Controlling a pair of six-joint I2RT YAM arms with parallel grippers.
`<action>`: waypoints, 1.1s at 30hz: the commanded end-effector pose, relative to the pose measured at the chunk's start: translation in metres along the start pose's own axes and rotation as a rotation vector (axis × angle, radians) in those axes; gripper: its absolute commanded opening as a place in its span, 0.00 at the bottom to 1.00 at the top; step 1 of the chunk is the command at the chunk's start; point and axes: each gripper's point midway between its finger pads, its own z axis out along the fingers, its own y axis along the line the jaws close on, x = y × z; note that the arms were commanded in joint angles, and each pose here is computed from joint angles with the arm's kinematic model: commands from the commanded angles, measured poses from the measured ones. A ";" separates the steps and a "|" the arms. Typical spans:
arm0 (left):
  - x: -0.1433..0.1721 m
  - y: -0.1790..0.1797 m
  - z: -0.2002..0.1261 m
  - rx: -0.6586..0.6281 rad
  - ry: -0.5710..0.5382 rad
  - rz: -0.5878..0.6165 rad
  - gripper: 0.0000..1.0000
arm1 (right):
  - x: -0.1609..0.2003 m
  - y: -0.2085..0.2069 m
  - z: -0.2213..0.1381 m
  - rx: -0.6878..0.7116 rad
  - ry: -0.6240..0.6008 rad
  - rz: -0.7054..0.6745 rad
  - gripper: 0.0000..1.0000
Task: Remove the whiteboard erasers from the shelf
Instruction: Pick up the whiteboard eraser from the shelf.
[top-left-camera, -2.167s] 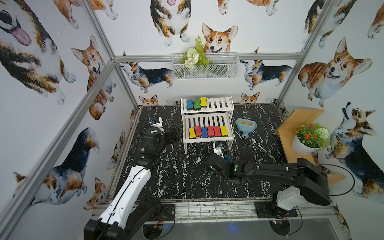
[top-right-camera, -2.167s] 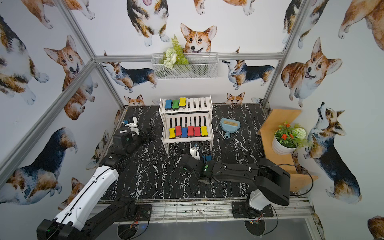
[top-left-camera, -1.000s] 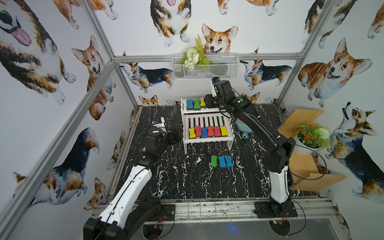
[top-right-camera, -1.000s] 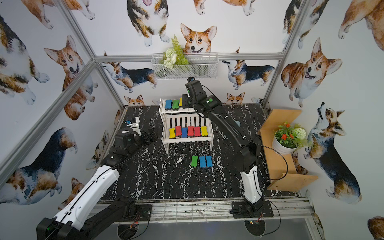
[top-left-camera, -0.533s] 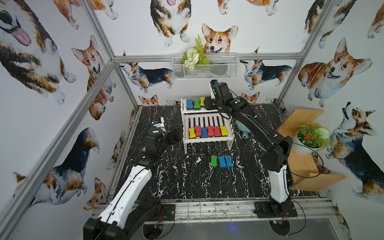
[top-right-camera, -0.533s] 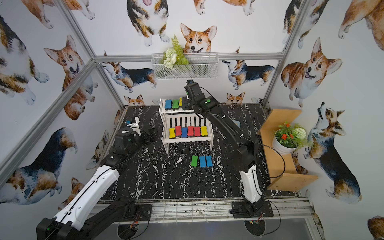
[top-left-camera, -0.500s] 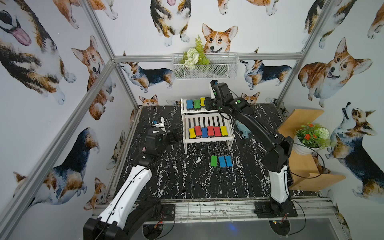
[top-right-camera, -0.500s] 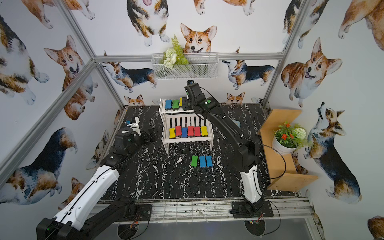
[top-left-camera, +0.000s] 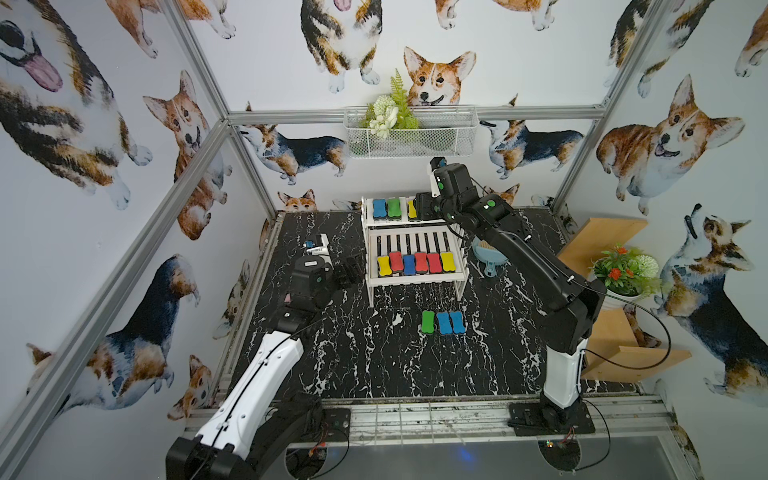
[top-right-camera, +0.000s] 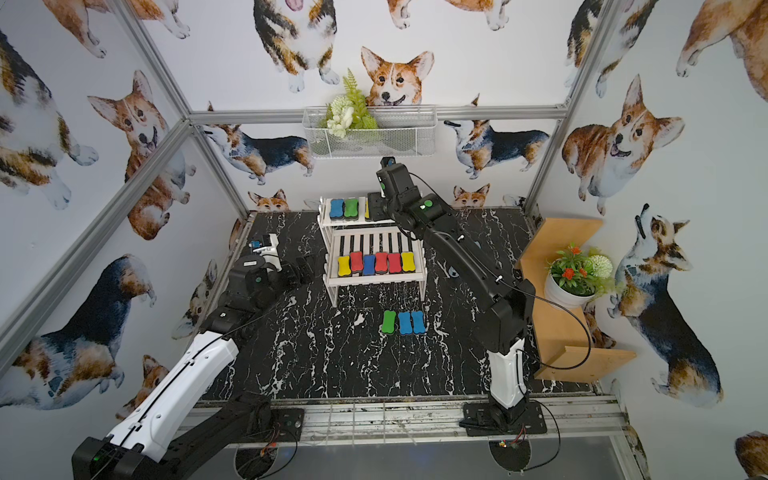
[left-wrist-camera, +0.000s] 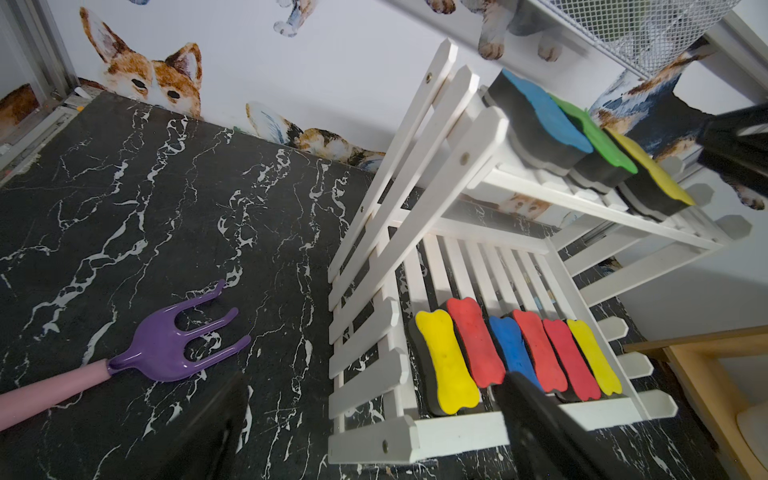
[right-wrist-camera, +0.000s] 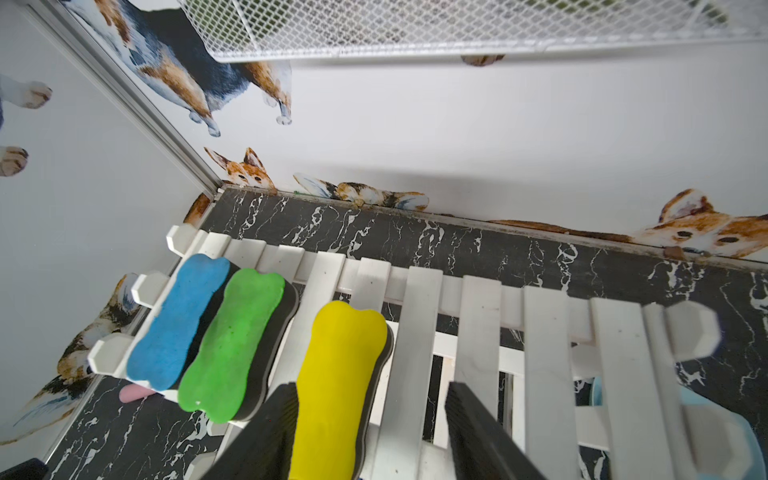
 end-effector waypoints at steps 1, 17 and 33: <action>-0.003 -0.001 -0.001 0.001 -0.006 0.010 1.00 | 0.007 0.010 0.006 -0.001 0.017 -0.005 0.70; -0.004 -0.003 -0.001 0.005 -0.008 0.012 1.00 | 0.020 0.006 0.028 0.121 0.032 -0.061 0.69; -0.005 -0.002 -0.003 0.002 -0.015 0.011 0.99 | 0.010 0.010 0.006 0.097 -0.002 -0.033 0.40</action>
